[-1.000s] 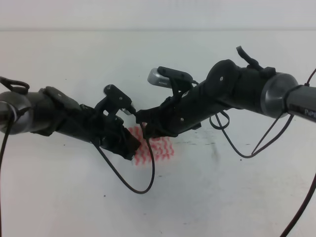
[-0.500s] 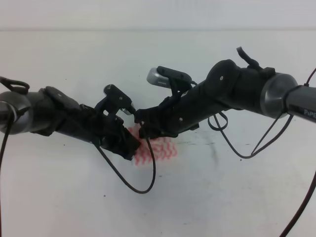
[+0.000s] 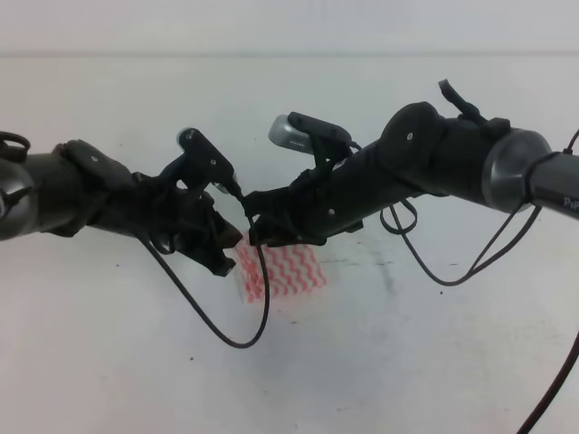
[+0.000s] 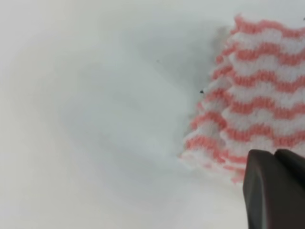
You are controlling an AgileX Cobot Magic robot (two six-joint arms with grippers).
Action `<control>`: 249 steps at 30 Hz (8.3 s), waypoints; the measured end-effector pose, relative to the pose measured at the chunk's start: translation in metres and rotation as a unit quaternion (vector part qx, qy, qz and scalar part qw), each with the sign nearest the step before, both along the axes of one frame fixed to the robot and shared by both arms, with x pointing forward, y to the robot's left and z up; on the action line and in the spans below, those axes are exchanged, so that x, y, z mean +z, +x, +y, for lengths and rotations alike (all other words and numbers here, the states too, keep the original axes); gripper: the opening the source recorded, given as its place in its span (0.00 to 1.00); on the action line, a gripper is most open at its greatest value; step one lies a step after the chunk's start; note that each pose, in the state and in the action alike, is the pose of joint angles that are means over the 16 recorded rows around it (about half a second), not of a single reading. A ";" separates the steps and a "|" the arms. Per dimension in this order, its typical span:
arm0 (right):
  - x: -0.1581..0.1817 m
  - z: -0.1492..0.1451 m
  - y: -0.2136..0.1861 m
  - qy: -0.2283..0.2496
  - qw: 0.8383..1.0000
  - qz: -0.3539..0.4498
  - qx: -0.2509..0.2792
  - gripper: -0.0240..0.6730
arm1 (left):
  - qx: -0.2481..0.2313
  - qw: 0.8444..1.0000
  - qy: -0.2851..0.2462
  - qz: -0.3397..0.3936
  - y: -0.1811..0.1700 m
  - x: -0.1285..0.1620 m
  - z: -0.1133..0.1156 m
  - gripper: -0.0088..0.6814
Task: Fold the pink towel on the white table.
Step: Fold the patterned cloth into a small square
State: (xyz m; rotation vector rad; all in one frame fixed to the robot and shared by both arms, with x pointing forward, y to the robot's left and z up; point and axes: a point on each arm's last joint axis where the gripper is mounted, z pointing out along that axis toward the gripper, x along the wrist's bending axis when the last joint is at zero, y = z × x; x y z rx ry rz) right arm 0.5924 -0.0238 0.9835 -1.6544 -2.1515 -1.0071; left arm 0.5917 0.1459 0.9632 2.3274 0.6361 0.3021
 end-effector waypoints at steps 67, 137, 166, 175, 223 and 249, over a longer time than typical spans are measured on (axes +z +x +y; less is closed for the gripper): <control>0.023 -0.050 0.030 -0.055 0.998 -0.002 0.026 0.05 | 0.368 0.834 -0.177 0.372 0.006 -0.036 0.022 0.07; 0.025 -0.050 0.027 -0.052 0.998 0.008 0.032 0.05 | 0.252 0.924 -0.164 0.237 0.020 -0.025 0.007 0.04; 0.030 -0.057 0.030 -0.080 0.996 -0.018 0.024 0.04 | 0.122 0.970 -0.101 0.186 0.028 0.009 0.001 0.02; 0.040 -0.063 0.030 -0.083 0.996 -0.031 0.011 0.03 | 0.118 0.966 -0.070 0.221 0.028 -0.017 0.001 0.01; 0.047 -0.067 0.034 -0.075 0.996 -0.047 -0.009 0.03 | 0.013 0.966 0.011 0.257 0.004 -0.008 -0.027 0.01; 0.042 -0.061 0.029 -0.076 0.997 -0.026 -0.002 0.03 | 0.087 0.985 0.003 0.146 0.028 -0.007 -0.024 0.01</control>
